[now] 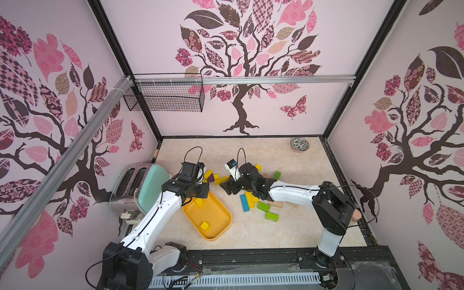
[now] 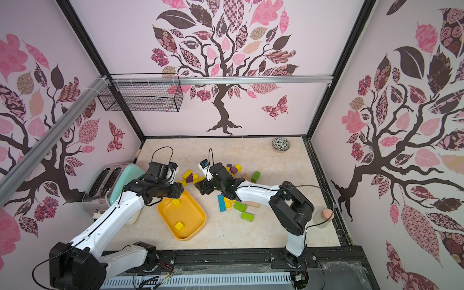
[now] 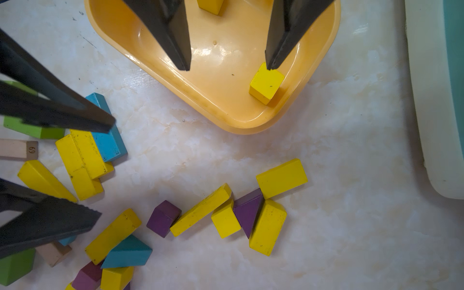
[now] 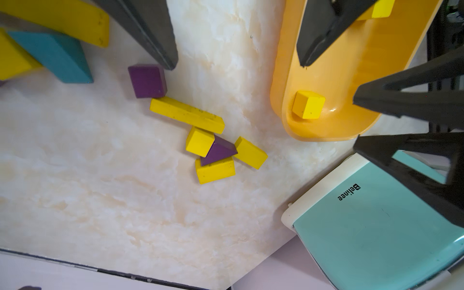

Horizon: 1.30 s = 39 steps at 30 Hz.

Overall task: Pick out the yellow building blocks
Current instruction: Pick up the building block from the center of the board.

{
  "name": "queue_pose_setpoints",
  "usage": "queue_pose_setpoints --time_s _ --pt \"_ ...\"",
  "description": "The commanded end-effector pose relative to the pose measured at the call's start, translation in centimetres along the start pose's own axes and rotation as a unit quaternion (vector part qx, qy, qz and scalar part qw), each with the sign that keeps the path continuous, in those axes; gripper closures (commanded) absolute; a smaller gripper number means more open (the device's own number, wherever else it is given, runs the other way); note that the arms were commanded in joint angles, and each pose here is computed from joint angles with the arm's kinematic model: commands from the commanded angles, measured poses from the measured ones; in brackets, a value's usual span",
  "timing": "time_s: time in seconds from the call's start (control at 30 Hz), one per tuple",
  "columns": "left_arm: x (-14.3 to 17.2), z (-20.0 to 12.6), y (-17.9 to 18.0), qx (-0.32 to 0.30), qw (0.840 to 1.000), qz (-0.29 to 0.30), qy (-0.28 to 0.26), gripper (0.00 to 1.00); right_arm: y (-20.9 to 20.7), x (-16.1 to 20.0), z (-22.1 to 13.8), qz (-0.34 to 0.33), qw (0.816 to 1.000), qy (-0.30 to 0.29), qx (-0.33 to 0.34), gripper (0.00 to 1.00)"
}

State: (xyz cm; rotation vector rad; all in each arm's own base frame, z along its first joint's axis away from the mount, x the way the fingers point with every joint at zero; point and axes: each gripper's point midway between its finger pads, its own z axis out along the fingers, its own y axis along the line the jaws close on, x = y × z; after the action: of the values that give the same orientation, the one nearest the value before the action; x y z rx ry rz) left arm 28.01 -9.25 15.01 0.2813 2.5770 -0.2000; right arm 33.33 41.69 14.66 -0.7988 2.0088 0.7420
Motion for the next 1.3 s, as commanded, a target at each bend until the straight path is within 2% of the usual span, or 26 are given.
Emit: queue_pose_setpoints --time_s 0.0,0.23,0.33,0.5,0.7,0.9,1.07,1.27 --pt "-1.3 -0.8 -0.1 0.004 1.000 -0.008 -0.029 0.46 -0.5 0.3 1.5 -0.066 0.998 0.018 0.003 0.22" --pt "-1.2 -1.3 0.1 0.000 0.999 -0.010 -0.038 0.45 -1.0 1.5 5.5 -0.122 0.990 0.057 -0.048 0.28" --pt "-1.5 -1.7 0.1 -0.001 0.999 -0.012 -0.045 0.45 -2.0 1.7 6.6 -0.125 0.989 0.063 -0.040 0.27" --pt "-1.6 -2.2 0.0 0.001 0.998 -0.011 -0.055 0.45 -3.3 3.1 8.3 -0.145 0.985 0.083 -0.036 0.19" --pt "-1.7 -2.6 -0.1 0.003 0.998 -0.009 -0.063 0.45 -4.8 5.9 10.6 -0.171 0.974 0.149 -0.027 0.21" --pt "-1.6 -2.6 -0.2 0.007 0.998 -0.010 -0.063 0.45 -4.7 6.5 10.3 -0.176 0.971 0.161 -0.032 0.27" --pt "-1.7 -2.6 -0.2 0.007 0.998 -0.010 -0.064 0.45 -4.3 6.6 9.3 -0.177 0.970 0.161 -0.037 0.36" --pt "-1.7 -2.8 -0.1 0.005 0.998 -0.010 -0.067 0.45 -3.9 5.5 7.9 -0.185 0.970 0.153 -0.037 0.44"
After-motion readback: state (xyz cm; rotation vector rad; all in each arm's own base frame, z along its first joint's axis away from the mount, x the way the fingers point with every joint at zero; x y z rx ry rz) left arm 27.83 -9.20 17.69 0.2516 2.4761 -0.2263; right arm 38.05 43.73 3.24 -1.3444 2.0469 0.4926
